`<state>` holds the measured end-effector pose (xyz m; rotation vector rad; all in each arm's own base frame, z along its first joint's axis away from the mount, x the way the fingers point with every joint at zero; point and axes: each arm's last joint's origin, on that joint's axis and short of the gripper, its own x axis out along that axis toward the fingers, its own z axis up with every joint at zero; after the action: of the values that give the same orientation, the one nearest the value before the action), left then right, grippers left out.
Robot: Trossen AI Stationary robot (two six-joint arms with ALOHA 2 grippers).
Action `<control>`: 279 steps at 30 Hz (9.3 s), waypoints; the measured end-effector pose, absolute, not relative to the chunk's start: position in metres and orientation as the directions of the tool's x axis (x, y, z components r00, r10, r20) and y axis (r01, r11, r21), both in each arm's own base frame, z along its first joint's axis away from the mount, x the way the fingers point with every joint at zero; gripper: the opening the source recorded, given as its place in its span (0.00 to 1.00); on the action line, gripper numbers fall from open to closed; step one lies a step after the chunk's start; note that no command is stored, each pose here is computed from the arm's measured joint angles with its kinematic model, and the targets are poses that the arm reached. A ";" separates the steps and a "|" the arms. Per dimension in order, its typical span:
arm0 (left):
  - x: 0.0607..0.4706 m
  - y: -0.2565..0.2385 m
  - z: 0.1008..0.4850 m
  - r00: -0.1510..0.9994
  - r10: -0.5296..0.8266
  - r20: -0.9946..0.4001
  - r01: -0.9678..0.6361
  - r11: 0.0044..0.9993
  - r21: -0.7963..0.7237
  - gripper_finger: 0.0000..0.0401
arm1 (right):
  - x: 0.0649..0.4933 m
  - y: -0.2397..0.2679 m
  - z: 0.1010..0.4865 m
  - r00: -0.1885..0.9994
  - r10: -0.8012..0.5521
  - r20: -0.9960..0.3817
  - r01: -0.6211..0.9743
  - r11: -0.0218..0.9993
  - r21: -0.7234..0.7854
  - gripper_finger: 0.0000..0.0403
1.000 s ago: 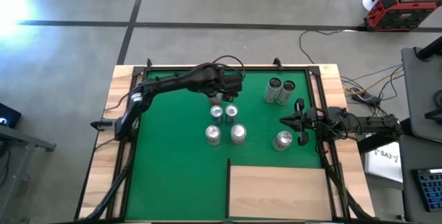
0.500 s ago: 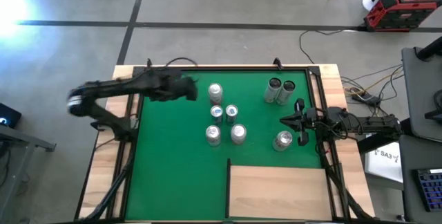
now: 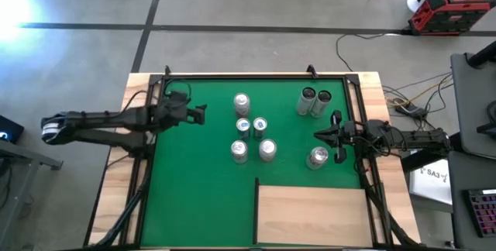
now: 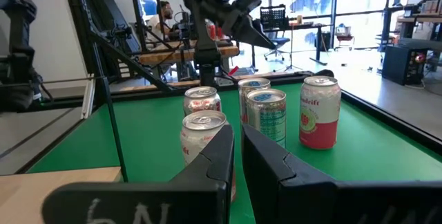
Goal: Place canned beverage on shelf
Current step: Put the right red-silver soda can on the shelf
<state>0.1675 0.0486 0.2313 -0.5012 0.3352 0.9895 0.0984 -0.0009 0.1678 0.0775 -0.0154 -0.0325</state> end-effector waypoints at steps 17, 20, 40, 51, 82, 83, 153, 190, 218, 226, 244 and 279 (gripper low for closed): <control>0.167 0.049 0.180 0.636 0.740 -0.219 -0.770 0.589 -0.246 0.91 | 0.098 -0.001 0.168 0.999 -0.033 0.014 0.032 0.997 0.077 0.06; 0.168 0.049 0.178 0.633 0.740 -0.227 -0.773 0.588 -0.239 0.91 | 0.098 -0.001 0.168 0.999 -0.033 0.014 0.032 0.996 0.078 0.06; 0.131 0.042 0.163 0.646 0.747 -0.160 -0.757 0.597 -0.266 0.91 | 0.098 -0.001 0.168 0.999 -0.033 0.014 0.032 0.996 0.077 0.06; 0.109 0.038 0.156 0.654 0.747 -0.120 -0.748 0.615 -0.249 0.91 | 0.098 -0.001 0.168 0.999 -0.033 0.014 0.032 0.997 0.077 0.06; 0.086 0.034 0.178 0.672 0.733 0.102 -0.727 0.680 -0.096 0.91 | 0.098 -0.001 0.168 0.999 -0.033 0.014 0.032 0.997 0.077 0.06; 0.086 0.034 0.178 0.673 0.733 0.097 -0.727 0.680 -0.092 0.91 | 0.098 -0.001 0.168 0.999 -0.033 0.015 0.032 0.997 0.076 0.06; 0.086 0.034 0.180 0.669 0.735 0.106 -0.729 0.678 -0.100 0.91 | 0.142 -0.017 0.228 0.734 -0.589 -0.337 0.667 0.533 0.521 0.06; 0.086 0.034 0.181 0.670 0.735 0.106 -0.728 0.678 -0.100 0.91 | 0.202 -0.009 0.293 0.587 -0.333 -0.738 0.808 0.173 0.564 0.06; 0.086 0.034 0.181 0.670 0.735 0.106 -0.728 0.678 -0.100 0.91 | 0.230 0.010 0.306 0.300 -0.087 -0.950 0.867 -0.390 0.310 0.11; 0.086 0.034 0.180 0.670 0.735 0.106 -0.728 0.678 -0.100 0.91 | 0.244 0.015 0.310 0.184 0.031 -0.982 0.886 -0.437 0.152 0.11; 0.086 0.034 0.181 0.670 0.735 0.106 -0.728 0.678 -0.100 0.91 | 0.258 0.019 0.307 0.133 0.079 -0.988 0.887 -0.454 0.083 0.11; 0.086 0.034 0.181 0.670 0.735 0.106 -0.728 0.678 -0.100 0.91 | 0.251 0.049 0.300 0.052 0.092 -0.994 0.875 -0.484 0.001 0.52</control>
<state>0.0858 0.0336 0.1805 -0.0504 -0.1416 0.8252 0.2512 0.0489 0.3001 1.6674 0.9817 -1.4988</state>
